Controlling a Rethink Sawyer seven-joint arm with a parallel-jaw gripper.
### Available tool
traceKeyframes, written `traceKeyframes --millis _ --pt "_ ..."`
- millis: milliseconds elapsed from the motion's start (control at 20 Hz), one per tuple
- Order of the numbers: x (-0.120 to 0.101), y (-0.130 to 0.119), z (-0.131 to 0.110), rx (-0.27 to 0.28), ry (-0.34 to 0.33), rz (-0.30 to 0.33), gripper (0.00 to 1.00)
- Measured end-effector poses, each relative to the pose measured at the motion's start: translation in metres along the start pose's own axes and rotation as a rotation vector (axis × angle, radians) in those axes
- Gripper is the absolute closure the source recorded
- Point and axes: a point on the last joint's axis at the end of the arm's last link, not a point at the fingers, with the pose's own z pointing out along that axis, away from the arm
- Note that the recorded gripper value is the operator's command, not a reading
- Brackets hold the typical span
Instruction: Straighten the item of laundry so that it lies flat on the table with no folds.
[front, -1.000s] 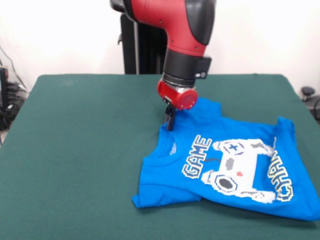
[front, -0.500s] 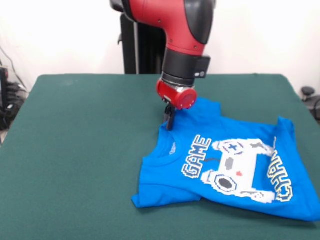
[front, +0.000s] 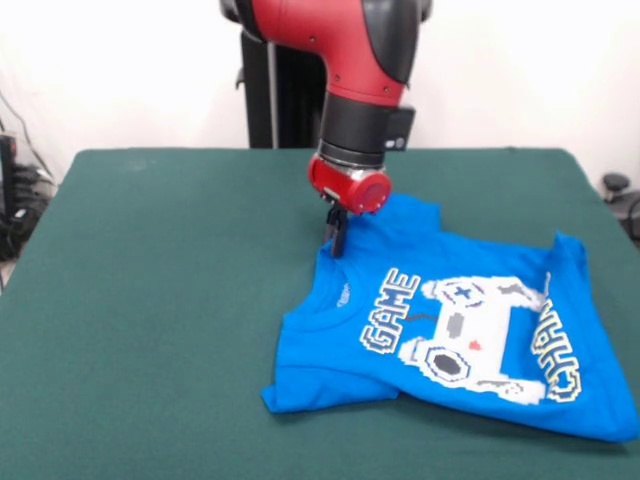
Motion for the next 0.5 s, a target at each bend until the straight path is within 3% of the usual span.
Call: traceKeyframes --millis 500 --pt "0.003 -0.024 -0.009 0.03 0.024 0.005 1.0"
